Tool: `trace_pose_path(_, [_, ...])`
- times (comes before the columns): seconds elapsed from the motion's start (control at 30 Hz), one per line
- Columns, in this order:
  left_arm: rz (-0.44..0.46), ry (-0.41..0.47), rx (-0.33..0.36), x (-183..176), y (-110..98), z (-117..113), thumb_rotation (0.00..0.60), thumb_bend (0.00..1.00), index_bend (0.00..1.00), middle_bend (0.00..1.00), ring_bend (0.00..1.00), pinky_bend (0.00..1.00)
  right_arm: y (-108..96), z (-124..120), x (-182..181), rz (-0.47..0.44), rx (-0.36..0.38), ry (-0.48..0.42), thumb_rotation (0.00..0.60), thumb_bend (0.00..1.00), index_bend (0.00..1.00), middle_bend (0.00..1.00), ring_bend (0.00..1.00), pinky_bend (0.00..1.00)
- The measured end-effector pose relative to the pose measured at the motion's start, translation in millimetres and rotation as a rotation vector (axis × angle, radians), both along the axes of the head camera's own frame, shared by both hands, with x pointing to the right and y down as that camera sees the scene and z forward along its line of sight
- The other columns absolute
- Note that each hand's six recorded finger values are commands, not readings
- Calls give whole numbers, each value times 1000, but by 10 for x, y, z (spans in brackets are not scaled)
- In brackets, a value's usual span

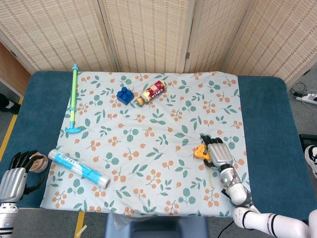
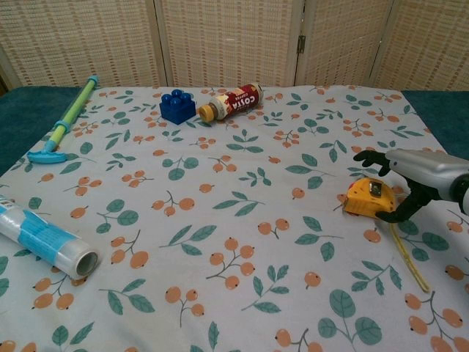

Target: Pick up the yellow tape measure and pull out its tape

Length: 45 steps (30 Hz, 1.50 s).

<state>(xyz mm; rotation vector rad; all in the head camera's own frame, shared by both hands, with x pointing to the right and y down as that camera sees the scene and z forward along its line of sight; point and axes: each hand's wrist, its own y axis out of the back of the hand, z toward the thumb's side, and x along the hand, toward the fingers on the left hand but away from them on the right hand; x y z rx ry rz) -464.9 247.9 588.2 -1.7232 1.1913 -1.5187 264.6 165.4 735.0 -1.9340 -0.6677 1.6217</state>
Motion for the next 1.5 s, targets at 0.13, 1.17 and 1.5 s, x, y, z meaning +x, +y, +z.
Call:
trace_pose_path(0.13, [0,13,-10,14,-5,21,600,419,272,153,115,0,-6,26,-2,1,-8,5,600,358,94,200,206,114])
trace_pose_path(1.17, [185,234,87,1020,-696,13,600,391,192,144,104,0,-128,-375,-573,121,12,-366,600,407,490,455,388,178])
trace_pose_path(1.5, [275,319,88,1782,-1013,97,600,356,105,121,99,0,-160,-518,-1330,171,16,-718,600,406,490,453,387,221])
